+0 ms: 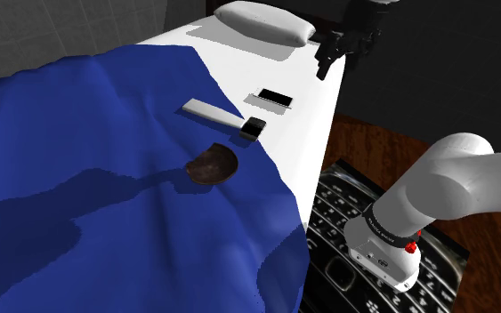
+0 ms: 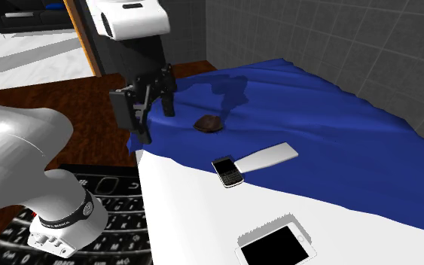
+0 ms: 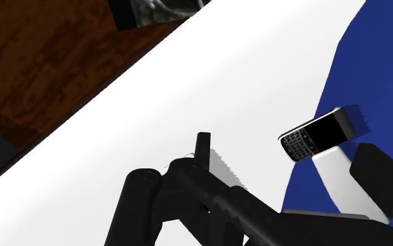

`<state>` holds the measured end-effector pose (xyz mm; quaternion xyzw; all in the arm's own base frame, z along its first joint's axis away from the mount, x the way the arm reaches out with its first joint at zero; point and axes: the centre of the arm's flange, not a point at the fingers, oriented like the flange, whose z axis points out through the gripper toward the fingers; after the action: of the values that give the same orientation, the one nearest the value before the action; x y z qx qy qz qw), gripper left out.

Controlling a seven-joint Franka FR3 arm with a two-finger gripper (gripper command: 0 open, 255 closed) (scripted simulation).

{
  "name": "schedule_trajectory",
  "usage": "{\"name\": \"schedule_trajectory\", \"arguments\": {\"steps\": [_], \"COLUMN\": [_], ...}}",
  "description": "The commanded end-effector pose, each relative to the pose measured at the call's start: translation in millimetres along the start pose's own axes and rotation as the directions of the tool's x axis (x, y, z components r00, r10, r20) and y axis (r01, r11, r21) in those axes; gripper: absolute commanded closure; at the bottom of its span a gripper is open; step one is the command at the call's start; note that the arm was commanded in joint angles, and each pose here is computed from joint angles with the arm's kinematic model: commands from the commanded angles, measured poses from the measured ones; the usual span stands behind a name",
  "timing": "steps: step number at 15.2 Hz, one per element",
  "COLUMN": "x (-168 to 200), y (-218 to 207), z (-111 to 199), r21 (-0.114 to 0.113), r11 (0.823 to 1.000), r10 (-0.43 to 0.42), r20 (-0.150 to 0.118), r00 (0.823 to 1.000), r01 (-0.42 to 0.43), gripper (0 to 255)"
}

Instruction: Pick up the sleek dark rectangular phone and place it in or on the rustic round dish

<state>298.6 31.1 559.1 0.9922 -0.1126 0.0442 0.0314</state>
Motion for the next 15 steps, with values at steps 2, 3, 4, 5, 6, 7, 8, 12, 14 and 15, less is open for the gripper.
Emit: {"name": "schedule_trajectory", "arguments": {"steps": [2, 3, 4, 5, 6, 7, 8, 12, 14, 15], "x": [-3, -3, -2, -1, 0, 2, 4, 16, 25, 30], "y": [-31, -41, -51, -61, -71, -81, -91, -129, -147, -156], "z": [28, 37, 46, 55, 65, 74, 83, 121, 140, 150], "r21": [-0.011, -0.014, -0.017, -0.02, -0.023, -0.026, -0.028, -0.036, -0.038, -0.039], "r11": [0.993, 0.989, 0.983, 0.975, 0.966, 0.957, 0.945, 0.889, 0.853, 0.834], "r10": [0.114, 0.15, 0.185, 0.22, 0.255, 0.289, 0.323, 0.454, 0.516, 0.546], "r20": [-0.016, -0.021, -0.026, -0.032, -0.037, -0.043, -0.049, -0.072, -0.084, -0.09], "r00": [0.993, 0.989, 0.982, 0.975, 0.966, 0.956, 0.945, 0.888, 0.852, 0.833], "r01": [-0.114, -0.15, -0.185, -0.221, -0.256, -0.29, -0.325, -0.457, -0.52, -0.551], "gripper": [0, 0, 0, 0, 0, 0, 0, 0, 0, 0]}}
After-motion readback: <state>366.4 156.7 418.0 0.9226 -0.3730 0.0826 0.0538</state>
